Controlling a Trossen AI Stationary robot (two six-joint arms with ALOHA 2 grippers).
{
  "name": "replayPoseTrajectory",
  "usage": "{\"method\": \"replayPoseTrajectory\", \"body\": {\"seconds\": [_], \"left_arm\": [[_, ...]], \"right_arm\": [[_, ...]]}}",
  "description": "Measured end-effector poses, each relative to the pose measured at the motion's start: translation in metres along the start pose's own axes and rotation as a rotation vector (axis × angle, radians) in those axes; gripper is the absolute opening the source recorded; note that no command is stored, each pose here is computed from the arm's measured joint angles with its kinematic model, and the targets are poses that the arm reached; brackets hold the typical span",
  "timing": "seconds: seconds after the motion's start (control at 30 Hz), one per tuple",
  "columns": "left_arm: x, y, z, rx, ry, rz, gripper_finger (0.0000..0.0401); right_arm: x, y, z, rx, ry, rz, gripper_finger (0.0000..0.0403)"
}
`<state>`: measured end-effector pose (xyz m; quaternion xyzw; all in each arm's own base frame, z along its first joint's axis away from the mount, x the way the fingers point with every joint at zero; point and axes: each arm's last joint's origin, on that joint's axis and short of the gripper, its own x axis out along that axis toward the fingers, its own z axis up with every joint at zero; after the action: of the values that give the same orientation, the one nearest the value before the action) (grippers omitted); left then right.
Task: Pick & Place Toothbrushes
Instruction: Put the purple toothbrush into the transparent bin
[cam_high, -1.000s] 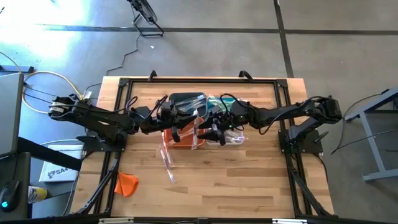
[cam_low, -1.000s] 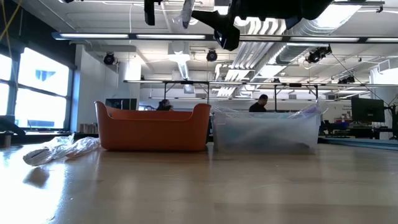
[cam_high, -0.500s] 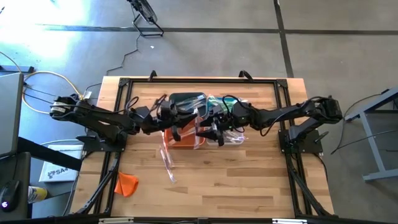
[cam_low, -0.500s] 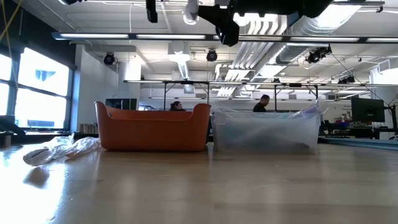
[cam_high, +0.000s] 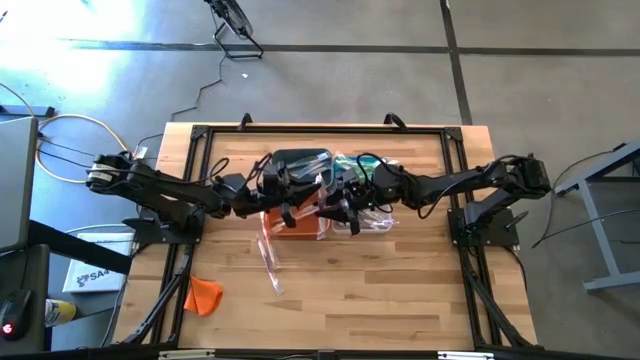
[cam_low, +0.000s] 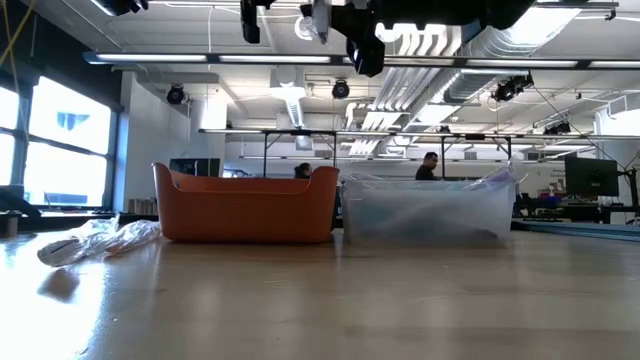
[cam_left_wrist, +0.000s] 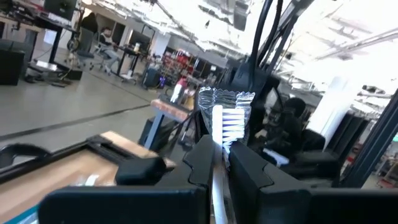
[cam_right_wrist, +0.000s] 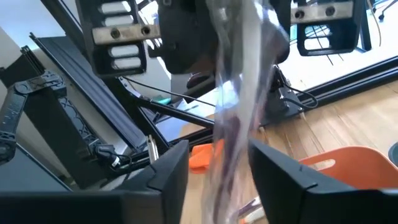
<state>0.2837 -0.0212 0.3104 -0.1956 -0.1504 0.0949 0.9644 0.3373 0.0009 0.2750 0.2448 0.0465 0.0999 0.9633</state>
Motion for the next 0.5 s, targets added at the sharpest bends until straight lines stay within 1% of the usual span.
{"method": "replayPoseTrajectory", "body": {"seconds": [0.37,0.43,0.5], "left_arm": [[-0.0003,-0.0009,0.0009,-0.003,-0.004,-0.004,0.0025],[-0.0003,-0.0009,0.0008,-0.001,-0.004,-0.004,0.0025],[-0.0003,-0.0009,0.0008,-0.001,-0.003,-0.004,0.0025]], "right_arm": [[0.0000,-0.0003,-0.0002,0.001,0.001,-0.004,0.0029],[-0.0001,-0.0007,-0.0003,0.002,0.003,-0.006,0.0015],[-0.0001,-0.0009,-0.0006,0.004,0.004,-0.013,0.0016]]}}
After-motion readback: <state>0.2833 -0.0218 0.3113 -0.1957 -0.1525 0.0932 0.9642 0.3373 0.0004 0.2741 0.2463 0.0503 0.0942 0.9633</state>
